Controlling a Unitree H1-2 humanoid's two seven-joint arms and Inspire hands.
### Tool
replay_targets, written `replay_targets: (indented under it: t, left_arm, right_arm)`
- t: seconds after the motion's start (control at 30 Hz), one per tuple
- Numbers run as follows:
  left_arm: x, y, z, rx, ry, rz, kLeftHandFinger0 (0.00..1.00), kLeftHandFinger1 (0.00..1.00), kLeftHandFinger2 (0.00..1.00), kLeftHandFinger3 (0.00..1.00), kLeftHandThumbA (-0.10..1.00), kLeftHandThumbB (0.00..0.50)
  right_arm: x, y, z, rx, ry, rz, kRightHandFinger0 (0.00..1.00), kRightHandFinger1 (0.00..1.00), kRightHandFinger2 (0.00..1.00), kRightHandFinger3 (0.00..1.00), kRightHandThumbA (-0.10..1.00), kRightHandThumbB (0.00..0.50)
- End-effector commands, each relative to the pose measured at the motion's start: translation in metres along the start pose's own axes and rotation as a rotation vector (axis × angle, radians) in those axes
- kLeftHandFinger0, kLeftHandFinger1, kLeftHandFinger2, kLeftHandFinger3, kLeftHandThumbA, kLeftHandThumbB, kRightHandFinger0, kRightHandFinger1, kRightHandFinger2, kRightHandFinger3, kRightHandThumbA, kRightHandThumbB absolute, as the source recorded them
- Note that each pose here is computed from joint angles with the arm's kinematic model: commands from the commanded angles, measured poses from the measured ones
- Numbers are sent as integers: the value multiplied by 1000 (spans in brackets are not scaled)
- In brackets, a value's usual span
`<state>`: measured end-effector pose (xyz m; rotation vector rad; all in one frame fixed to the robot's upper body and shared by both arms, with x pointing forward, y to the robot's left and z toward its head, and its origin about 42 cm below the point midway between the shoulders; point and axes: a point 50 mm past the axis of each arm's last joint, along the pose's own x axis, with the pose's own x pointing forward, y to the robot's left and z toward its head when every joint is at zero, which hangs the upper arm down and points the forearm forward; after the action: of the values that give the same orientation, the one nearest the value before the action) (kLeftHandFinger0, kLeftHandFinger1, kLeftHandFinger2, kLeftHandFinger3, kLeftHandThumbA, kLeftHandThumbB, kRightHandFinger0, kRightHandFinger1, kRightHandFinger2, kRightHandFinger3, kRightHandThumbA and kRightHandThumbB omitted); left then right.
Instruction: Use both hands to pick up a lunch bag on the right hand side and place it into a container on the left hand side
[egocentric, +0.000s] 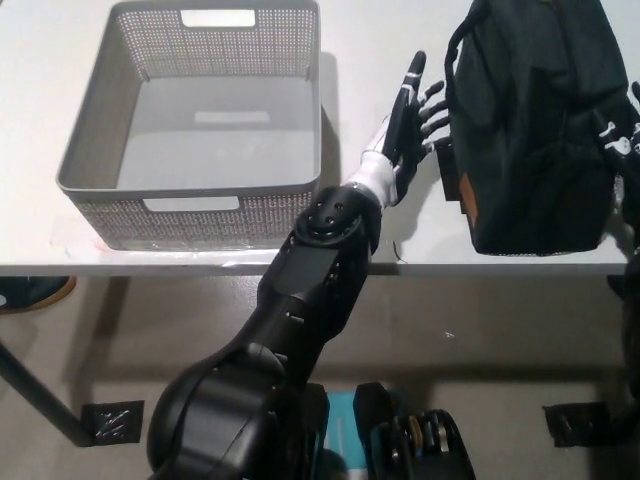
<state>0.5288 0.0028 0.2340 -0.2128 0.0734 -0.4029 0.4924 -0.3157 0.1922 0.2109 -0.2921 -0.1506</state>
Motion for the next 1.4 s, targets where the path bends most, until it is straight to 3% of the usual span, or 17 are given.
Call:
replay_targets:
  t: [0.0, 0.1, 0.27, 0.33, 0.37, 0.57, 0.73, 0.83, 0.97, 1.23, 1.3, 1.37]
  left_arm:
    - [10, -10, 32, 81, -82, -34, 1000, 1000, 1000, 1000, 1000, 408]
    - [11, -11, 29, 154, -40, -38, 1000, 1000, 1000, 1000, 1000, 457]
    - [10, -15, 16, 339, 20, -65, 1000, 1000, 1000, 1000, 1000, 394]
    - [10, -18, 14, 362, 25, -81, 1000, 1000, 1000, 1000, 1000, 392]
    - [10, -21, 13, 413, 32, -84, 1000, 1000, 1000, 1000, 1000, 401]
    - [12, -29, 17, 545, 24, -87, 1000, 1000, 1000, 1000, 1000, 394]
    - [14, -26, 25, 561, 11, -73, 1000, 1000, 1000, 1000, 1000, 352]
    - [15, -24, 28, 556, 17, -63, 1000, 1000, 1000, 1000, 1000, 358]
    - [17, -25, 35, 570, -5, -52, 1000, 1000, 1000, 1000, 1000, 328]
    - [23, -30, 57, 556, -33, -22, 1000, 1000, 1000, 1000, 1000, 364]
    - [23, -32, 60, 543, -33, -25, 1000, 1000, 1000, 1000, 1000, 375]
    - [24, -38, 63, 548, -28, -44, 1000, 1000, 1000, 1000, 1000, 379]
  right_arm:
    - [20, 26, 4, 107, -32, 51, 1000, 1000, 1000, 1000, 1000, 218]
    - [22, 33, -2, 151, -14, 55, 1000, 1000, 1000, 1000, 1000, 226]
    - [23, 64, -17, 267, 54, 81, 1000, 1000, 1000, 1000, 1000, 197]
    - [23, 77, -21, 305, 79, 92, 1000, 1000, 1000, 1000, 1000, 202]
    - [22, 89, -24, 330, 103, 102, 1000, 1000, 1000, 1000, 1000, 232]
    - [15, 145, -28, 444, 145, 154, 1000, 1000, 1000, 1000, 1000, 220]
    - [19, 166, -20, 503, 128, 151, 1000, 1000, 1000, 1000, 1000, 180]
    - [21, 173, -16, 527, 124, 152, 1000, 1000, 1000, 1000, 1000, 169]
    - [25, 183, -10, 411, 111, 182, 1000, 1000, 1000, 1000, 1000, 155]
    - [47, 185, 14, 407, 117, 215, 1000, 1000, 1000, 1000, 1000, 162]
    - [53, 176, 14, 355, 121, 240, 1000, 1000, 1000, 1000, 1000, 120]
    - [60, 167, 9, 314, 175, 226, 1000, 1000, 1000, 1000, 1000, 109]
